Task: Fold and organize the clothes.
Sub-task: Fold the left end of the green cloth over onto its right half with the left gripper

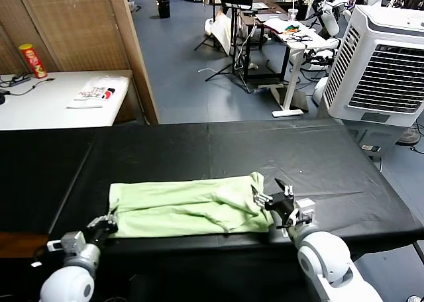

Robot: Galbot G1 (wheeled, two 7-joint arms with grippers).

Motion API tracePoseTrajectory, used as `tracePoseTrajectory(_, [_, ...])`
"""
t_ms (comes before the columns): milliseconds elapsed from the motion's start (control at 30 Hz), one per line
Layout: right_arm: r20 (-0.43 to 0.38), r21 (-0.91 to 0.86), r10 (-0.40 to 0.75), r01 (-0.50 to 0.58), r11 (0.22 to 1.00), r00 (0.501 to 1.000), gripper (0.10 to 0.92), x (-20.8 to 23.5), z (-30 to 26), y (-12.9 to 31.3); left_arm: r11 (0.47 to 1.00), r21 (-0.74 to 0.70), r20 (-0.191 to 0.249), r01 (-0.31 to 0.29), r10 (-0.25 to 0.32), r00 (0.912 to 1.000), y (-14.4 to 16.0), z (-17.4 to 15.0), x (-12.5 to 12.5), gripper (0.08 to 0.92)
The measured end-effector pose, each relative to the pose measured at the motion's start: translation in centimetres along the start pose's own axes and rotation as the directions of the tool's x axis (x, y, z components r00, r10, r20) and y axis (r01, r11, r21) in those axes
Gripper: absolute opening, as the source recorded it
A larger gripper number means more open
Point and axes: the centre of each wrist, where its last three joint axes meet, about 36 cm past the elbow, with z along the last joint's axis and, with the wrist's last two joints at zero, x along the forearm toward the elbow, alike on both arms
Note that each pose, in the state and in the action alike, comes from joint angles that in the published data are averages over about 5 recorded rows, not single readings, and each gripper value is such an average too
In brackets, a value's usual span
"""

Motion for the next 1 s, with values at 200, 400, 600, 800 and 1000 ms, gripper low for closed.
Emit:
tracePoseTrajectory(200, [0.004, -0.007, 0.014, -0.014, 1.000, 1.000, 0.798, 0.7, 0.1, -0.2, 0.976, -0.191, 0.035, 0.102, -0.097, 0.9946, 5.2, -1.2, -0.4, 0.158])
tracePoseTrajectory(400, [0.004, -0.010, 0.026, -0.026, 1.000, 1.000, 0.798, 1.3, 0.6, 0.1, 0.934, -0.308, 0.073, 0.179, -0.165, 0.9836, 7.8, -3.7, -0.3, 0.158])
tracePoseTrajectory(600, [-0.001, -0.015, 0.035, -0.035, 0.999, 0.999, 0.798, 1.8, 1.2, 0.8, 0.959, -0.258, 0.077, 0.117, -0.100, 0.9920, 3.3, -4.1, 1.5, 0.158])
tracePoseTrajectory(800, [-0.012, -0.021, 0.049, -0.050, 0.999, 0.999, 0.798, 2.1, 1.9, 1.1, 0.998, -0.044, 0.070, -0.048, 0.051, 0.9962, -4.7, -5.0, 3.8, 0.158])
tracePoseTrajectory(1000, [-0.017, -0.027, 0.066, -0.067, 0.997, 0.998, 0.798, 2.3, 2.3, 1.2, 0.968, 0.146, 0.045, -0.206, 0.201, 0.9785, -11.7, -5.4, 4.7, 0.158])
